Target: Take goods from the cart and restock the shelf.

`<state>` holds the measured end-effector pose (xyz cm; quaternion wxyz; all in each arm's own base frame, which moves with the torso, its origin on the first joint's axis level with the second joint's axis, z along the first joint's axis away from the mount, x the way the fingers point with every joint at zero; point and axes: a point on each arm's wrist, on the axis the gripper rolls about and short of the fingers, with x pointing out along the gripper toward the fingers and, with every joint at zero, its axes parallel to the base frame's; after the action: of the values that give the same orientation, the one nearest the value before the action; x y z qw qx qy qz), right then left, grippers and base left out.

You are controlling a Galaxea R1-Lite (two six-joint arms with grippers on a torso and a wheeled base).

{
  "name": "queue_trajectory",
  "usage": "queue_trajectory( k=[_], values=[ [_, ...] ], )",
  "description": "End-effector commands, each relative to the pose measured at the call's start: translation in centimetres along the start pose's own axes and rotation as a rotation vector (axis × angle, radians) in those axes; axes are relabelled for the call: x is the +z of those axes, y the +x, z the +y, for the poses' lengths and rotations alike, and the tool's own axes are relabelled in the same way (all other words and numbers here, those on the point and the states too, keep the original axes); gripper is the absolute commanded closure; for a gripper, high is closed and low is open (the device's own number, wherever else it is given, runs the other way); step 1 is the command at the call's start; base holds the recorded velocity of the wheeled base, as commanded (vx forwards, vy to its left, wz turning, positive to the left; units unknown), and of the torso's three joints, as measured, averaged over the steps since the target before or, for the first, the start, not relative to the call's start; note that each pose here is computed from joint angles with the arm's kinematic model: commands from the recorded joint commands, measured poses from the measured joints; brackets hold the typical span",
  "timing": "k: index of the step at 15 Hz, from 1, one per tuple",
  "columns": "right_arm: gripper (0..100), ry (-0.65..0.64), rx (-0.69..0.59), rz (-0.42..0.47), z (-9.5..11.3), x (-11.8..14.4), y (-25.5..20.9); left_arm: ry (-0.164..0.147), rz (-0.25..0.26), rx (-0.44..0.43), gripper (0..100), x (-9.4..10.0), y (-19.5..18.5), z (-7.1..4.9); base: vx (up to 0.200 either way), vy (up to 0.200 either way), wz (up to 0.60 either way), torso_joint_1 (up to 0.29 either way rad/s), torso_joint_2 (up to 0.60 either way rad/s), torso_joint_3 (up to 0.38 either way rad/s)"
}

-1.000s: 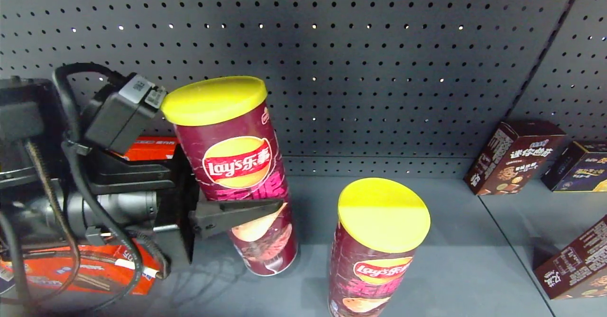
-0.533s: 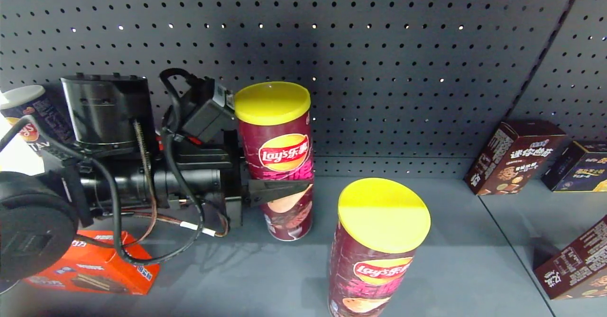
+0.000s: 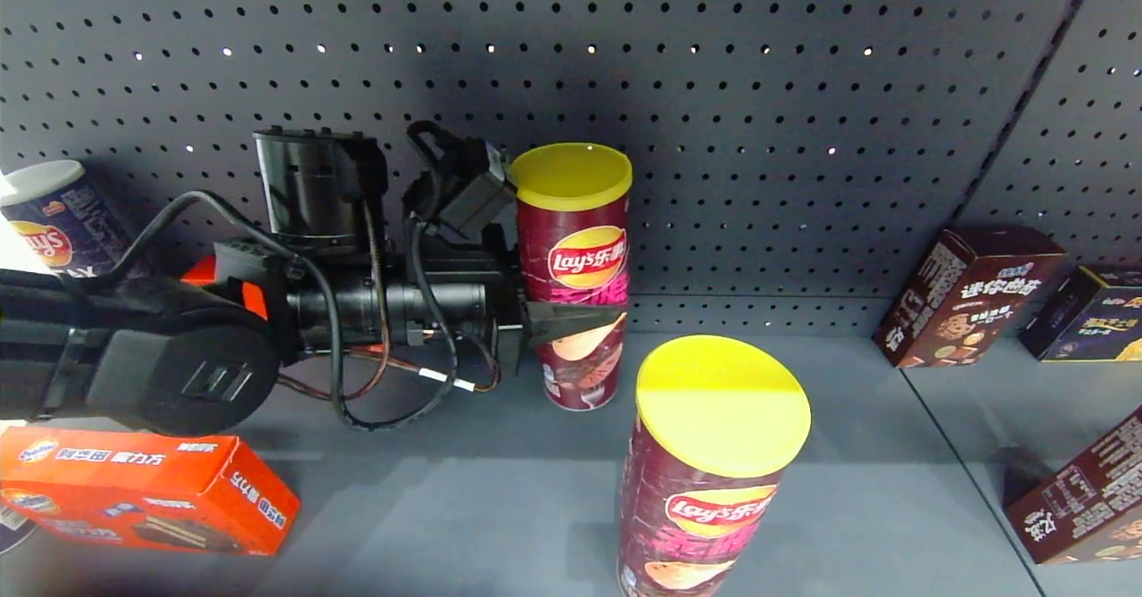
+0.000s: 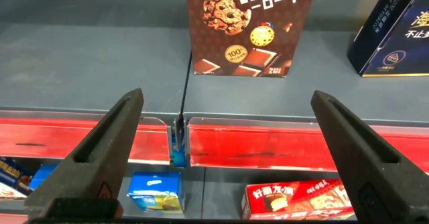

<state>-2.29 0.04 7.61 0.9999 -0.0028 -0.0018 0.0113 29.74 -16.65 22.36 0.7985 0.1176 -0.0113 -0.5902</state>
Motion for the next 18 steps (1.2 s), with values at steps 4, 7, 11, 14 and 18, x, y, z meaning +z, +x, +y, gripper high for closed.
queue_trajectory(
  k=[4, 7, 11, 14, 18],
  values=[
    [0, -0.001, -0.001, -0.001, 0.0, 0.0, 0.0, -0.007, 0.005, -0.014, 100, -0.9, 2.1, 1.2, 0.0, 0.0, 0.0, 0.0, 0.0, 0.0],
    [0, -0.001, -0.001, -0.001, 0.0, 0.0, 0.0, -0.016, 0.014, -0.022, 100, -1.7, 2.8, 1.5, 0.0, 0.0, 0.0, 0.0, 0.0, 0.0],
    [0, -0.001, -0.001, 0.001, 0.0, 0.0, 0.0, -0.009, 0.007, -0.022, 100, -2.1, 4.2, 2.6, 0.0, 0.0, 0.0, 0.0, 0.0, 0.0],
    [0, -0.001, -0.001, -0.001, 0.0, 0.0, 0.0, -0.008, 0.006, -0.029, 100, -2.4, 4.9, 2.8, 0.0, 0.0, 0.0, 0.0, 0.0, 0.0],
    [0, -0.001, 0.0, -0.001, 0.0, 0.0, 0.0, -0.013, 0.01, -0.031, 100, -2.8, 5.2, 3.0, 0.0, 0.0, 0.0, 0.0, 0.0, 0.0]
  ],
)
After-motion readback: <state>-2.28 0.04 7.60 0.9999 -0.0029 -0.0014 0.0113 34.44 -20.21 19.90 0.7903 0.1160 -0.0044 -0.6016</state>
